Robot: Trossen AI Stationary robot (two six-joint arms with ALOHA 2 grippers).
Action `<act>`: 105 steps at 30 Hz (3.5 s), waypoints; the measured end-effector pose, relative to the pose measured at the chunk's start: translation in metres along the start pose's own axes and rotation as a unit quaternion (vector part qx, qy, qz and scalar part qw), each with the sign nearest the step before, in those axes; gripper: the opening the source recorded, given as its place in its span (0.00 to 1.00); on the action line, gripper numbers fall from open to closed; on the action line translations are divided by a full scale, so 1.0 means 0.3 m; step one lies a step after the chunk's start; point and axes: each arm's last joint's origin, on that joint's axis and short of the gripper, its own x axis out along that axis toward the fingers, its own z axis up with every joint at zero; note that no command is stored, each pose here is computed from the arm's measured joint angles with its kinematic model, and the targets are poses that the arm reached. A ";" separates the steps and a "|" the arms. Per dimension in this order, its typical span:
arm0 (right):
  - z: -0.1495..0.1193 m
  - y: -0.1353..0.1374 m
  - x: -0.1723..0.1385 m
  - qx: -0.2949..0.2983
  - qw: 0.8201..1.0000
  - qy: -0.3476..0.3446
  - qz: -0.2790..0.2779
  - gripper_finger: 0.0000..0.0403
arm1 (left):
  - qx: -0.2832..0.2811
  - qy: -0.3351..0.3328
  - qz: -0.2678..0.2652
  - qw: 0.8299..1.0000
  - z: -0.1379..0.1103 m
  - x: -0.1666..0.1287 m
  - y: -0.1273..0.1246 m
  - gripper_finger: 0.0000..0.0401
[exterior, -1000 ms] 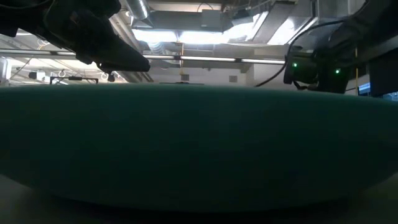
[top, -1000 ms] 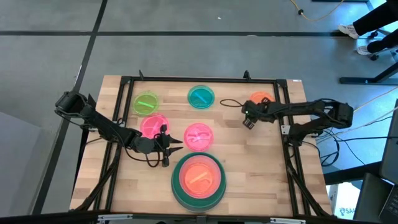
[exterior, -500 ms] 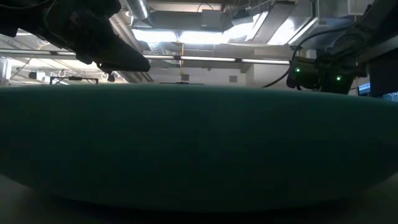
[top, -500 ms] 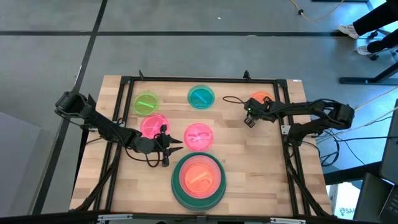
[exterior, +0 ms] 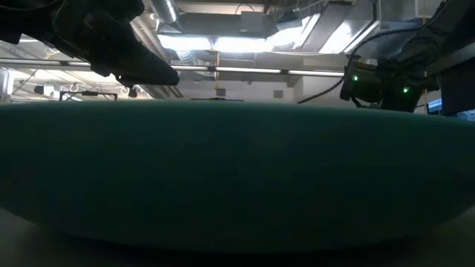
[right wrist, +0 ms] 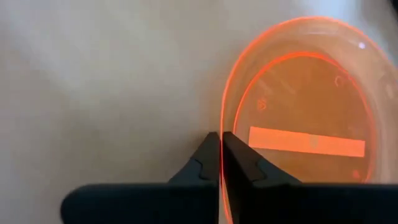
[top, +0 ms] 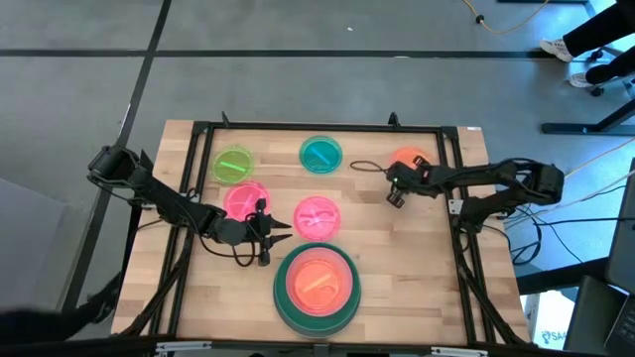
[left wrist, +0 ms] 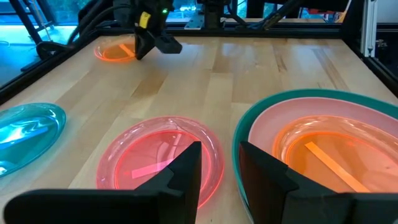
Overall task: Stack plastic plates
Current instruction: Stack the orange transparent plate on the orange transparent plate, then stack the left pink transparent plate on the orange transparent plate
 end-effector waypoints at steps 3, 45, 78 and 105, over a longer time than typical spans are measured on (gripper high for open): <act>0.012 0.050 -0.027 -0.021 0.999 -0.020 0.020 0.01 | 0.000 0.000 0.000 1.000 0.000 0.000 0.000 0.25; 0.009 0.710 -0.562 -0.283 0.766 -0.386 0.430 0.00 | 0.000 -0.001 0.003 1.000 0.000 0.000 0.000 0.25; 0.005 0.808 -0.505 -0.239 0.735 -0.394 0.496 0.00 | 0.000 -0.001 0.003 1.000 0.000 0.000 0.001 0.25; -0.006 0.779 -0.496 -0.259 0.774 -0.363 0.450 0.32 | 0.002 0.011 -0.027 1.000 0.000 -0.008 -0.003 0.25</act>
